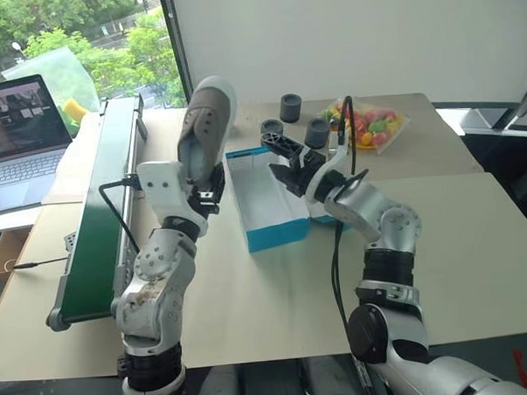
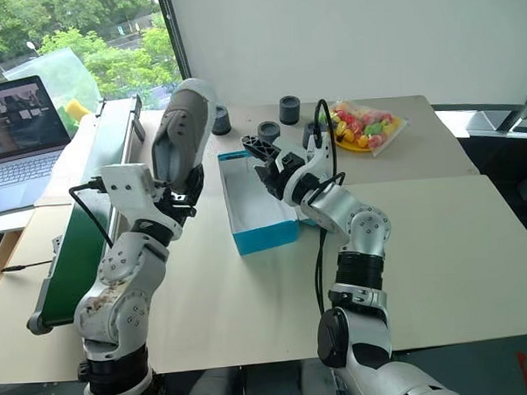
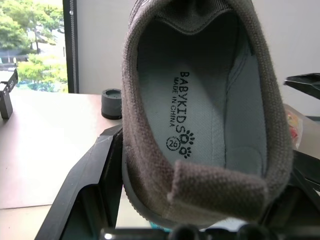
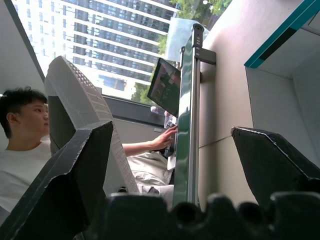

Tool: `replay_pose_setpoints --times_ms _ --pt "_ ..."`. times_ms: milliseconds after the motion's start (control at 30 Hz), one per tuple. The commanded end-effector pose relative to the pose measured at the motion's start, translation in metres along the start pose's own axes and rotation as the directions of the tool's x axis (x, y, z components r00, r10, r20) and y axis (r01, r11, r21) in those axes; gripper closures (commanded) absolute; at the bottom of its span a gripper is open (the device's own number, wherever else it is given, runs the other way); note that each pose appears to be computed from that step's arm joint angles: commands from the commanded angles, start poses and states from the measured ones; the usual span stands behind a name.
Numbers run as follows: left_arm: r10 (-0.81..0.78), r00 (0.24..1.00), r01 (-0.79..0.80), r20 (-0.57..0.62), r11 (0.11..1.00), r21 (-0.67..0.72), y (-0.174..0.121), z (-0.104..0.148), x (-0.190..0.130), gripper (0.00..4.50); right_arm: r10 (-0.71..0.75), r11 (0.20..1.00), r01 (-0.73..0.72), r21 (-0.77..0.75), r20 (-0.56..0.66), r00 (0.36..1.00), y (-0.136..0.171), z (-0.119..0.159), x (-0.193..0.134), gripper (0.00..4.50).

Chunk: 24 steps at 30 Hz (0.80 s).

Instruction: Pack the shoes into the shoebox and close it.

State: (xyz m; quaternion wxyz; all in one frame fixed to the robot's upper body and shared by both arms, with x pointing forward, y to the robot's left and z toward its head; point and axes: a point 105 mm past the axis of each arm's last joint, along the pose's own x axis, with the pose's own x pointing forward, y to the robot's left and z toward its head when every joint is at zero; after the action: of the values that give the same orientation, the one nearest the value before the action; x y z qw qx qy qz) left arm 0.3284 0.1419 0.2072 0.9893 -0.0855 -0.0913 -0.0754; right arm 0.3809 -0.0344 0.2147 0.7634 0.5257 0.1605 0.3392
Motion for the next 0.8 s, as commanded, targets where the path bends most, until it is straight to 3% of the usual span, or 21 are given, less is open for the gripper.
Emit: replay_pose_setpoints --times_ms 33,433,800 --pt "-0.025 0.999 0.025 0.023 1.0 -0.012 -0.001 0.011 0.004 1.75 0.13 0.991 -0.13 0.021 -0.011 0.991 0.035 -0.014 0.011 0.0" --pt "-0.147 0.989 0.145 -0.033 0.988 -0.045 -0.025 0.006 0.012 1.75 0.051 0.99 -0.053 -0.133 -0.02 0.998 0.029 -0.015 0.011 0.0" --pt "-0.203 0.979 0.201 -0.036 0.978 -0.048 -0.034 0.005 0.013 1.75 0.053 0.984 -0.052 -0.173 0.0 0.999 0.035 -0.012 0.01 0.0"
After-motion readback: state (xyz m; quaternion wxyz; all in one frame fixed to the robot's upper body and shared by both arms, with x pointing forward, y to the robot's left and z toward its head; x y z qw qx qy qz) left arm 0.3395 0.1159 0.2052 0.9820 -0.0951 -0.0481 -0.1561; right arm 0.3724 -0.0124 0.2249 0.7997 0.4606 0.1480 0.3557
